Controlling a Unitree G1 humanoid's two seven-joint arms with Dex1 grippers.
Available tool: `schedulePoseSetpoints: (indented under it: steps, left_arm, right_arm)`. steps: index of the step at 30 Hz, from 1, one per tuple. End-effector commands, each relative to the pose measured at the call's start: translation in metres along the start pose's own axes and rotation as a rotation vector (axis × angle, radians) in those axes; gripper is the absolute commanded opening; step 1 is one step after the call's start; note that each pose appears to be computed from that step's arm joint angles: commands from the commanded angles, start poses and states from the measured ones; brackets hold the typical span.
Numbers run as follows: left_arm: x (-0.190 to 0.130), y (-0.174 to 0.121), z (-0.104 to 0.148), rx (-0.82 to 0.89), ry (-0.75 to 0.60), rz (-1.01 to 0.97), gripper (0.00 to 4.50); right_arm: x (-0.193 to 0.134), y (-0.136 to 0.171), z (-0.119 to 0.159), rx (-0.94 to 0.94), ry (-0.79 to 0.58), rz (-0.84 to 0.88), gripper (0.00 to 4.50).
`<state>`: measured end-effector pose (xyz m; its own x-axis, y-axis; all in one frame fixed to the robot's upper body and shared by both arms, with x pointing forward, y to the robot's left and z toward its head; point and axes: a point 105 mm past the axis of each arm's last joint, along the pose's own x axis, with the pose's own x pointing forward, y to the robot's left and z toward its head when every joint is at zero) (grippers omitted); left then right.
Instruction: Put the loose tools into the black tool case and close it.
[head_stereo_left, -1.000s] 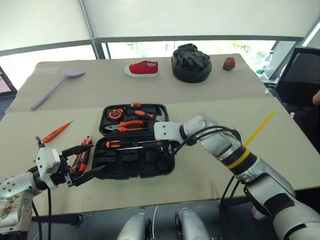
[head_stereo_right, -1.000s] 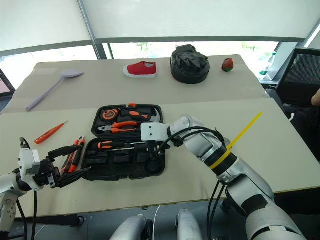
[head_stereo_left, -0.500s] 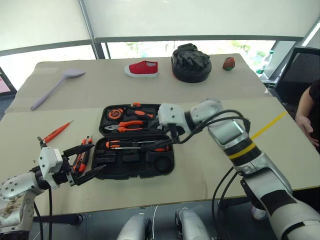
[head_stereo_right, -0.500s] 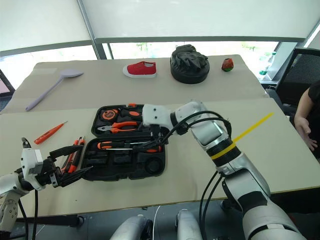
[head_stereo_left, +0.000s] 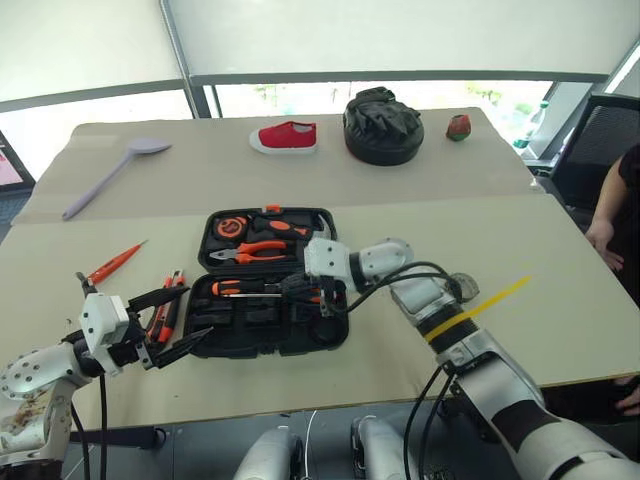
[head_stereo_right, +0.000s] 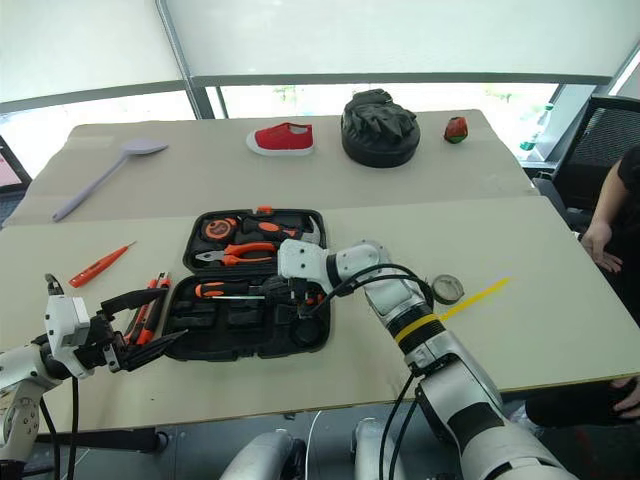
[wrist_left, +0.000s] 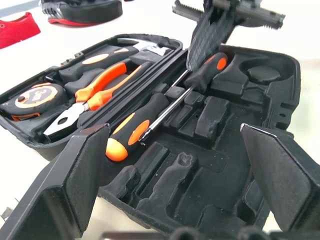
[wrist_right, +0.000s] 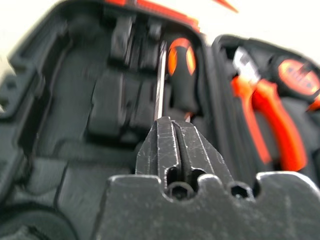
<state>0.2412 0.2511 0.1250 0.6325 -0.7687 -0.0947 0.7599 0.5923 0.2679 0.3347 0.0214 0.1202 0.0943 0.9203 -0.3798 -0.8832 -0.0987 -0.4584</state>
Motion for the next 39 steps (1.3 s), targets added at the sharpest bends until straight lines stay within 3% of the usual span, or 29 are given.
schedulePoseSetpoints:
  steps: [1, 9, 15, 19, 20, 29, 33, 35, 37, 39]
  left_arm:
    - [-0.002, 0.004, 0.010, 0.053, -0.013, 0.019, 4.50]
    - [-0.012, 0.011, 0.011, 0.062, -0.007, 0.104, 4.50]
    - [-0.043, 0.020, 0.006, -0.034, -0.024, 0.272, 4.50]
    - [-0.082, 0.031, -0.006, -0.097, -0.013, 0.494, 4.50]
    - [-0.092, 0.033, -0.010, -0.102, -0.002, 0.549, 4.50]
    - [-0.203, 0.022, -0.051, -0.232, 0.143, 1.045, 4.50]
    - [-0.212, 0.029, -0.057, -0.285, 0.128, 1.145, 4.50]
    - [-0.198, 0.046, -0.052, -0.294, 0.080, 1.141, 4.50]
    - [-0.191, 0.059, -0.060, -0.320, 0.149, 1.159, 4.50]
    - [-0.177, 0.077, -0.056, -0.343, 0.132, 1.176, 4.50]
  right_arm:
    - [0.006, 0.003, -0.006, -0.055, 0.046, 0.017, 0.13]
    - [0.025, 0.014, -0.020, -0.068, 0.107, 0.071, 0.13]
    - [-0.011, -0.013, 0.025, 0.072, -0.187, -0.078, 0.13]
    - [-0.050, -0.007, 0.033, 0.100, -0.309, -0.157, 1.09]
    - [-0.058, -0.003, 0.034, 0.102, -0.321, -0.170, 1.60]
    - [-0.124, 0.033, 0.030, 0.119, -0.476, -0.463, 4.46]
    - [-0.143, 0.042, 0.025, 0.187, -0.500, -0.534, 4.46]
    - [-0.149, 0.039, 0.032, 0.189, -0.531, -0.589, 4.46]
    - [-0.149, 0.040, 0.036, 0.175, -0.536, -0.604, 4.46]
    - [-0.149, 0.040, 0.038, 0.185, -0.542, -0.610, 4.46]
